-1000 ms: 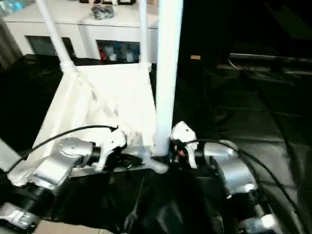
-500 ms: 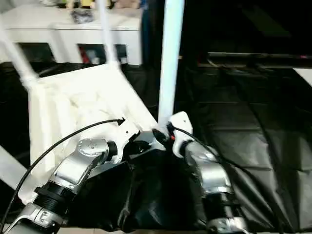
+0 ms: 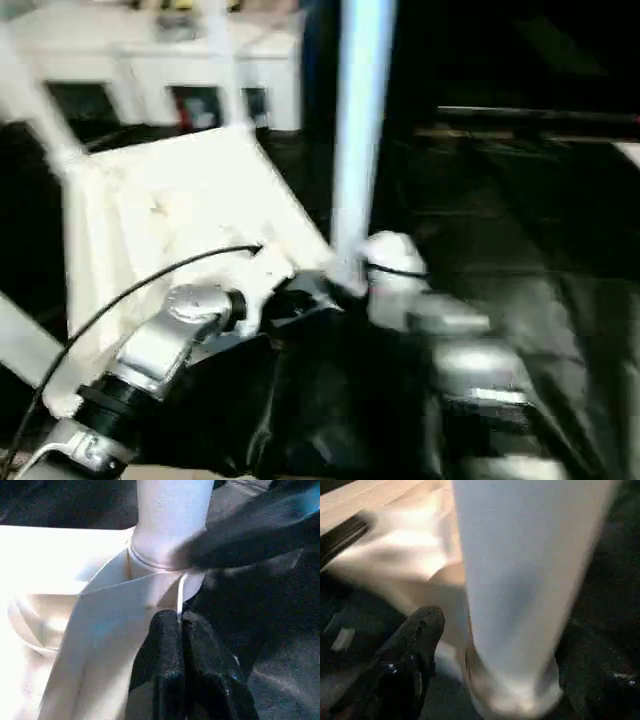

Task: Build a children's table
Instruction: Rotate leg to tighten

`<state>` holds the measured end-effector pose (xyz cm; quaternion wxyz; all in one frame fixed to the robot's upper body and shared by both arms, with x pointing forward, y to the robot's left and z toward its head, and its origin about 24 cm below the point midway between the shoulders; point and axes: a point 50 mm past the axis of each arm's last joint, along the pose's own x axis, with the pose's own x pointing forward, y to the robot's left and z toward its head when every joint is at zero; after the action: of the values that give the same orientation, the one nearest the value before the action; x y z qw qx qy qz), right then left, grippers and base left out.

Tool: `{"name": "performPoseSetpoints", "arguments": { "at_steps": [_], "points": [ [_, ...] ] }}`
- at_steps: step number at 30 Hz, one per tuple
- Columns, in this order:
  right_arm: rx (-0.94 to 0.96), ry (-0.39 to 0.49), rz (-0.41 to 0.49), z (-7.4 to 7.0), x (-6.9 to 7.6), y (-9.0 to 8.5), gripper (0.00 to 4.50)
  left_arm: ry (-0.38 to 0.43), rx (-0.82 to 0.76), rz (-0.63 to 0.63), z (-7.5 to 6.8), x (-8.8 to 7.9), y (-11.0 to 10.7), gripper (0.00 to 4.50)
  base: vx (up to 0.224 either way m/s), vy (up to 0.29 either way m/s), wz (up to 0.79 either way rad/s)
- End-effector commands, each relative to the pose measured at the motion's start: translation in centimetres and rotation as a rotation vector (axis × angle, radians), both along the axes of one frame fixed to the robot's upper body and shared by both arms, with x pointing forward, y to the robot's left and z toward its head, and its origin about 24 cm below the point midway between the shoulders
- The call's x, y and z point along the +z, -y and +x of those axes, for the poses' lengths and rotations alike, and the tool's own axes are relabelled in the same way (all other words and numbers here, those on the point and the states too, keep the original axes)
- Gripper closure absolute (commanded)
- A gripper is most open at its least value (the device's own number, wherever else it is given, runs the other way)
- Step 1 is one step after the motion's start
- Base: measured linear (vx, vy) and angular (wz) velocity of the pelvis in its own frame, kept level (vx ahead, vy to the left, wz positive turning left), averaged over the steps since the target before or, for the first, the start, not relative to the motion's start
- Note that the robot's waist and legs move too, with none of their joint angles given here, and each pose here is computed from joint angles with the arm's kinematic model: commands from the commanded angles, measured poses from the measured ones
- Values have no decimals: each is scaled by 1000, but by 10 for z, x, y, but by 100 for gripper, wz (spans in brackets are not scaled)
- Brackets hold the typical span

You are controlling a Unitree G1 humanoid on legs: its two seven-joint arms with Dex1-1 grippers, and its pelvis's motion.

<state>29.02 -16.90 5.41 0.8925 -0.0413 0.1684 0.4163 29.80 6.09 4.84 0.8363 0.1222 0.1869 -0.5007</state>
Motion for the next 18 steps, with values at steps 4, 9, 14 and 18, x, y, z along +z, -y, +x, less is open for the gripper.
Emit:
{"name": "performPoseSetpoints", "arguments": {
  "at_steps": [4,9,14,18],
  "points": [
    [175,-55,-10,-20,5,16,98,96,-5,-62,0,20,1,450,15,-4,0],
    [282,-108,-37,-35,6,23,98,126,0,-71,-2,19,0,450,24,-6,-1],
    [308,-98,4,-37,4,6,91,112,49,-186,-4,33,-1,407,0,0,0],
    [323,-93,26,-34,2,-5,91,111,66,-256,-10,43,-4,374,0,0,0]
  ]
}}
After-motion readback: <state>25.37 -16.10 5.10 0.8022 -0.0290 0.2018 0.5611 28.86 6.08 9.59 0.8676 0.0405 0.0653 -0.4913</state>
